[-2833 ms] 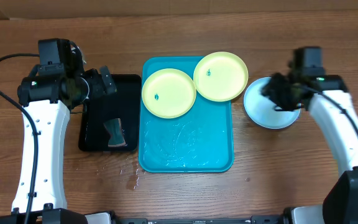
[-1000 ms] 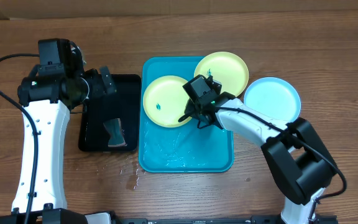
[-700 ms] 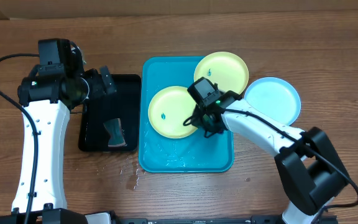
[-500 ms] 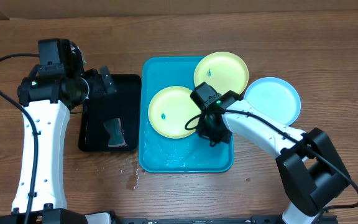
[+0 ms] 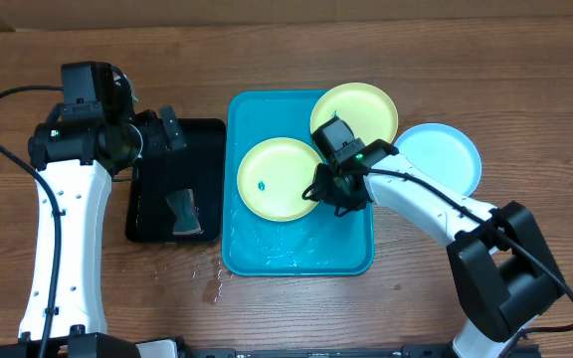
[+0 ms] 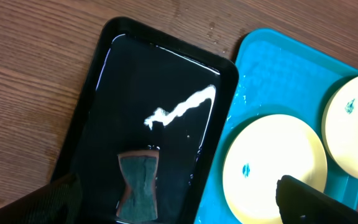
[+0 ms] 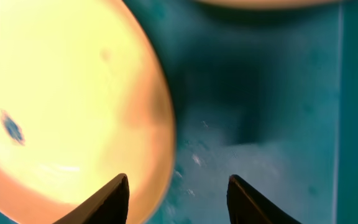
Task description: Clean dirty plates on tray and stack at the side
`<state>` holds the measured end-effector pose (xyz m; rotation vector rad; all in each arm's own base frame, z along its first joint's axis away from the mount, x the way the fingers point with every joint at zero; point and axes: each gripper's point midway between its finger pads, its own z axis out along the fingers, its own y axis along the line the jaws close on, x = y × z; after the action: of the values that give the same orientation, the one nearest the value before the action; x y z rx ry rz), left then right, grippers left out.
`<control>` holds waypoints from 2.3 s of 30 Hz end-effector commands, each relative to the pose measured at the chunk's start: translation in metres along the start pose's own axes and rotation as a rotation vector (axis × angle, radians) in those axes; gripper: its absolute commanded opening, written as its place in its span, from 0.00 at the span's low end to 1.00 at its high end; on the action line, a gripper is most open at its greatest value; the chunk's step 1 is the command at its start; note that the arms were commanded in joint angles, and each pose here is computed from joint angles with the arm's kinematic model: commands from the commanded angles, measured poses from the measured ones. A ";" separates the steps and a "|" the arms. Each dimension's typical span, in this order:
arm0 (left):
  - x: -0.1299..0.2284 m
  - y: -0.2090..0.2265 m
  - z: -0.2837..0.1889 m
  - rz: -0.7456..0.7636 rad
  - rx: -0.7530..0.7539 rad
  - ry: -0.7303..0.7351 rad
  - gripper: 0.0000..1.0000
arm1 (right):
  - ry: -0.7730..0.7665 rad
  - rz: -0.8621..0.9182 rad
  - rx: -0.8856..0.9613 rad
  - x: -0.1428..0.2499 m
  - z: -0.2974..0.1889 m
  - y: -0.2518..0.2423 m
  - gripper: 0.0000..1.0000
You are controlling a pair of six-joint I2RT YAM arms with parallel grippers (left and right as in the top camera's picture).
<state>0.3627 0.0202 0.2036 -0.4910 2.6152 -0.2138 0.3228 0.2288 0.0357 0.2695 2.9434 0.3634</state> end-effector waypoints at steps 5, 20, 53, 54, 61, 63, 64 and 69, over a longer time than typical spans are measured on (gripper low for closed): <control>-0.004 -0.006 -0.001 -0.008 0.013 -0.006 1.00 | -0.160 -0.121 -0.032 -0.032 -0.001 0.014 0.52; -0.004 -0.006 -0.001 -0.008 0.013 -0.006 1.00 | -0.227 -0.114 0.028 -0.046 0.018 0.004 0.40; -0.004 -0.006 -0.001 -0.008 0.013 -0.006 1.00 | -0.060 -0.093 0.073 -0.016 -0.017 -0.014 0.25; -0.004 -0.006 -0.001 -0.008 0.013 -0.006 1.00 | -0.069 -0.085 0.069 -0.022 -0.022 -0.013 0.29; -0.004 -0.006 -0.001 -0.008 0.013 -0.006 1.00 | -0.184 0.035 0.049 -0.086 -0.058 -0.029 0.41; -0.004 -0.006 -0.001 -0.008 0.013 -0.006 1.00 | -0.234 0.077 0.050 -0.106 -0.063 -0.043 0.43; -0.004 -0.006 -0.001 -0.008 0.013 -0.006 1.00 | -0.266 0.088 0.055 -0.121 -0.065 -0.054 0.43; -0.004 -0.006 -0.001 -0.008 0.013 -0.006 1.00 | -0.355 0.187 0.098 -0.156 -0.072 -0.096 0.44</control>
<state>0.3625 0.0202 0.2035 -0.4912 2.6160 -0.2138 0.4290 0.1186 0.0898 0.5046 2.6719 0.2264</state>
